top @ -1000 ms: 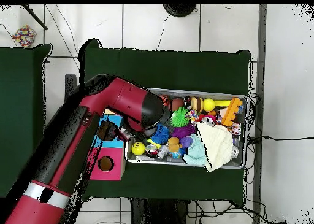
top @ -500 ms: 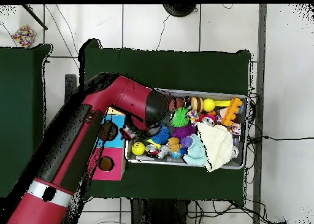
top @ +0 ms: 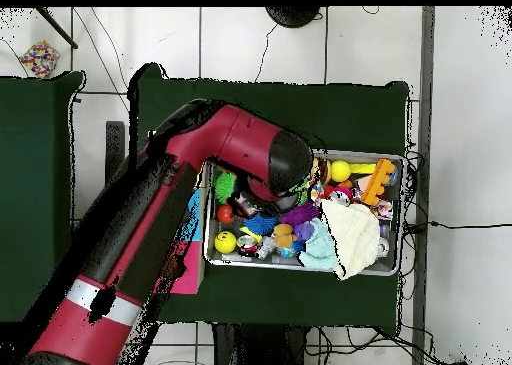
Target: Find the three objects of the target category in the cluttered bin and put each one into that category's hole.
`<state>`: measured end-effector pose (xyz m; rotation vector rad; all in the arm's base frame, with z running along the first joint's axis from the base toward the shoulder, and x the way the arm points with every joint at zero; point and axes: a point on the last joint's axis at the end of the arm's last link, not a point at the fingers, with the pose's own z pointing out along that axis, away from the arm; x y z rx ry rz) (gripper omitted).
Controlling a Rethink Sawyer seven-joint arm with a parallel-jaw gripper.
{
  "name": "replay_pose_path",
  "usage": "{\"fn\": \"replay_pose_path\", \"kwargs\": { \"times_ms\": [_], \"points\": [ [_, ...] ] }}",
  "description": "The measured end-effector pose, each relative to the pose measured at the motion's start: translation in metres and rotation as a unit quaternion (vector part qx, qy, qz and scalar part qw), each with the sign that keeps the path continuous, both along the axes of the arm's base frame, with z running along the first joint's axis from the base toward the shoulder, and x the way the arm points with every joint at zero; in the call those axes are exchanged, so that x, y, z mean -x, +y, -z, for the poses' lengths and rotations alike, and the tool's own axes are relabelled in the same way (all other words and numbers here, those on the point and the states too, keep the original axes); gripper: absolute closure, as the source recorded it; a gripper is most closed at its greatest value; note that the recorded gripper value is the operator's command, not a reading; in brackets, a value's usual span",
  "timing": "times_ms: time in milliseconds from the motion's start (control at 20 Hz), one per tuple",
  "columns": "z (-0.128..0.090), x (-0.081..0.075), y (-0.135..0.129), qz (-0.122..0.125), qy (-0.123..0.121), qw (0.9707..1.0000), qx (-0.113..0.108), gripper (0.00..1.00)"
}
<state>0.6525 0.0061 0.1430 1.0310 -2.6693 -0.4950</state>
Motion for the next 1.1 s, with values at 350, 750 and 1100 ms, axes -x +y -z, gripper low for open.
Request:
{"fn": "replay_pose_path", "kwargs": {
  "times_ms": [350,750,1100],
  "points": [
    [-0.018,-0.018,-0.055,0.022,-0.036,0.9984,0.036,0.0],
    [-0.009,-0.041,-0.087,0.035,-0.109,0.9906,0.074,0.0],
    [0.008,-0.049,-0.086,0.029,-0.138,0.985,0.1,0.0]
  ]
}}
